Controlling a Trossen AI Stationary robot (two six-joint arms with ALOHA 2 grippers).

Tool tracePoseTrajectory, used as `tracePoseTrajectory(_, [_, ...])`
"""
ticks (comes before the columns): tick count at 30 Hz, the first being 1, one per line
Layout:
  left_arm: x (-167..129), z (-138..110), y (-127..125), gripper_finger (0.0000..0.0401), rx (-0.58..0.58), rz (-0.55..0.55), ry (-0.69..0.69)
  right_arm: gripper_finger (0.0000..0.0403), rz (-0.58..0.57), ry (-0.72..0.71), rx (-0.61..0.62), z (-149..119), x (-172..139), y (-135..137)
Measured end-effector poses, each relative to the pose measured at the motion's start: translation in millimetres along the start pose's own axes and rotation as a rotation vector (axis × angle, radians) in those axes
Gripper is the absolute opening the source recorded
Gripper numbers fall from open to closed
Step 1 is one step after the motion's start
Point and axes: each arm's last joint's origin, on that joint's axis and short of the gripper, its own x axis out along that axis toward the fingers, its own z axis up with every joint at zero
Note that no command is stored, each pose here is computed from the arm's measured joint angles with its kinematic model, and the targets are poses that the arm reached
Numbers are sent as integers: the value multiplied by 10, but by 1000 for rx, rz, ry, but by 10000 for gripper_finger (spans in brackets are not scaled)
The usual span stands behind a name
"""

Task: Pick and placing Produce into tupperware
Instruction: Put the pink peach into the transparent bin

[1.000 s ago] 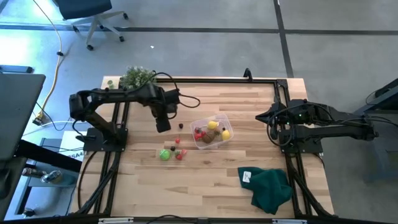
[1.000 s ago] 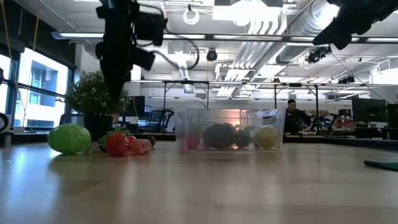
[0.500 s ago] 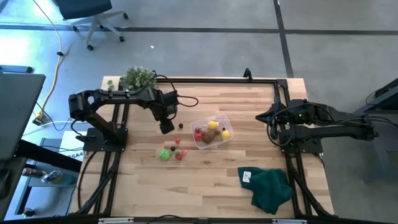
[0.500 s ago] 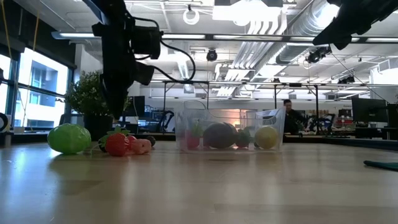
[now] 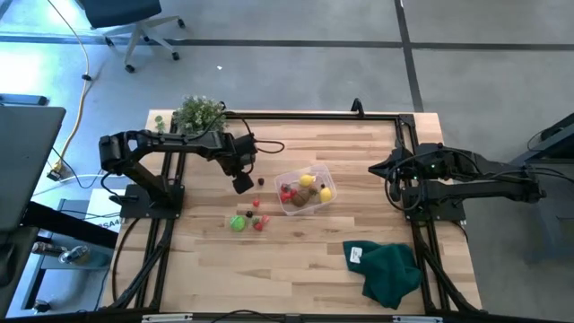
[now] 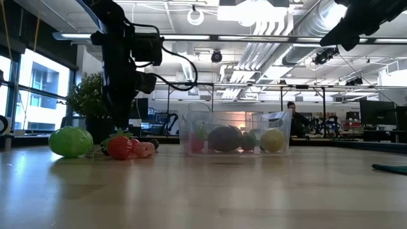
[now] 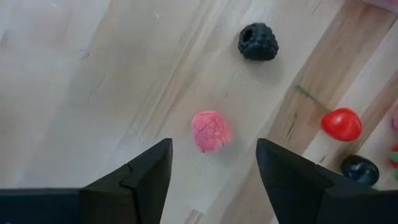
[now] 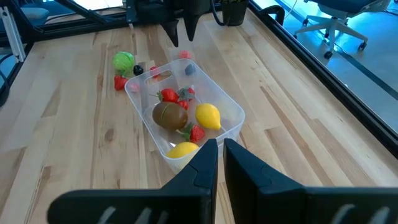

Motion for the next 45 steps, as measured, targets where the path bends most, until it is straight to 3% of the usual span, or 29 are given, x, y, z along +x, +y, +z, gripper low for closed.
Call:
tracePoseTrajectory(21, [282,48,-73,216,40,13,62,19,0,1,1,-1,1,0])
tracePoseTrajectory(45, [397,84,-59,142,40,53,62,19,0,1,1,-1,1,0])
